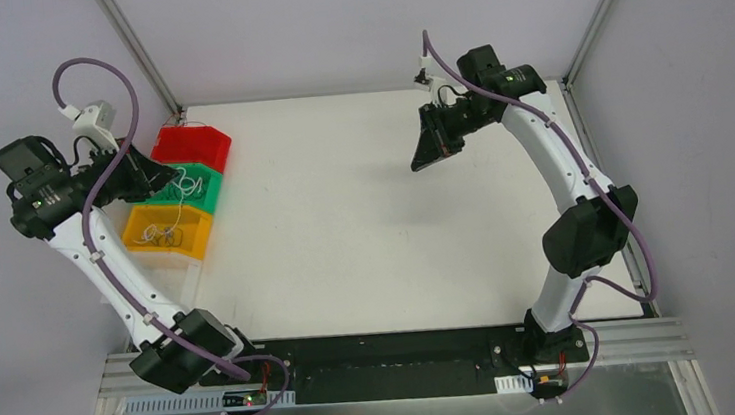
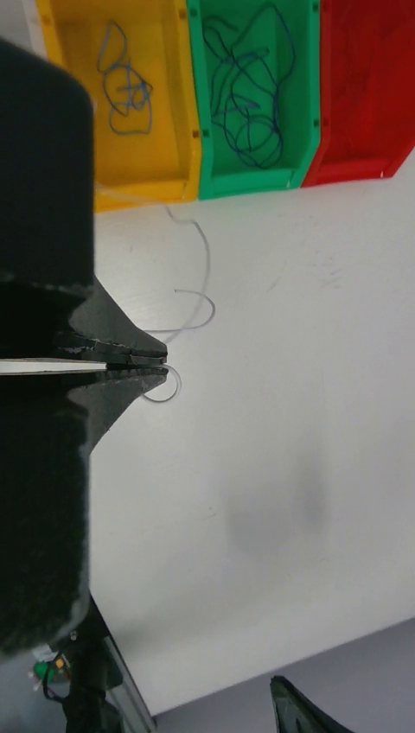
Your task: Untangle the cables
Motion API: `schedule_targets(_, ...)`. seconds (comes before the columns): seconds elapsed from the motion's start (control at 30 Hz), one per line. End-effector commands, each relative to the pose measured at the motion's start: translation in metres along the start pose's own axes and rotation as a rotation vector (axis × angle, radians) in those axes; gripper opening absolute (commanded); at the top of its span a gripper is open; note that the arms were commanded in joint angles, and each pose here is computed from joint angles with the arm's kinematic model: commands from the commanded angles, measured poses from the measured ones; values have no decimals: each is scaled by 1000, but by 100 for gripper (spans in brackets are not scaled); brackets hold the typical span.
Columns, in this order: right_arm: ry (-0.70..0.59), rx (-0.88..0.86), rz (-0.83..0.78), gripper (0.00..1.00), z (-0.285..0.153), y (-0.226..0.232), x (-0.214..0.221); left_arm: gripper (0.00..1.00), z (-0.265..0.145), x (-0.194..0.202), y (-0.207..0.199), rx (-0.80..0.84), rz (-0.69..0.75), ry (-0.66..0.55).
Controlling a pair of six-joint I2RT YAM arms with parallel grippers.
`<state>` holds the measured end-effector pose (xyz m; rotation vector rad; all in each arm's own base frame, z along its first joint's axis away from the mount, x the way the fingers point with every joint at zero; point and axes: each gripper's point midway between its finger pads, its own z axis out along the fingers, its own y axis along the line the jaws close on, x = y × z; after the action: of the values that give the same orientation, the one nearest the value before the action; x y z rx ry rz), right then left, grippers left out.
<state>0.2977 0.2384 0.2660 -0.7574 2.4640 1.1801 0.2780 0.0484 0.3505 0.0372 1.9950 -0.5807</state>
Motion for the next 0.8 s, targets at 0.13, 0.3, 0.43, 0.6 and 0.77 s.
schedule_targets(0.13,19,-17,-49,18,-2,4,12,0,-60,3,16,-218,188,143)
schedule_targets(0.3,22,-25,-49,29,1,2,12,0,-94,8,46,-411,247,228)
schedule_targets(0.43,24,-22,-46,50,2,0,10,0,-115,10,56,-511,306,275)
schedule_targets(0.6,26,-24,-47,58,4,-2,7,0,-130,24,70,-604,390,354)
schedule_targets(0.77,32,-32,-32,59,6,-2,4,0,-142,33,98,-680,422,415)
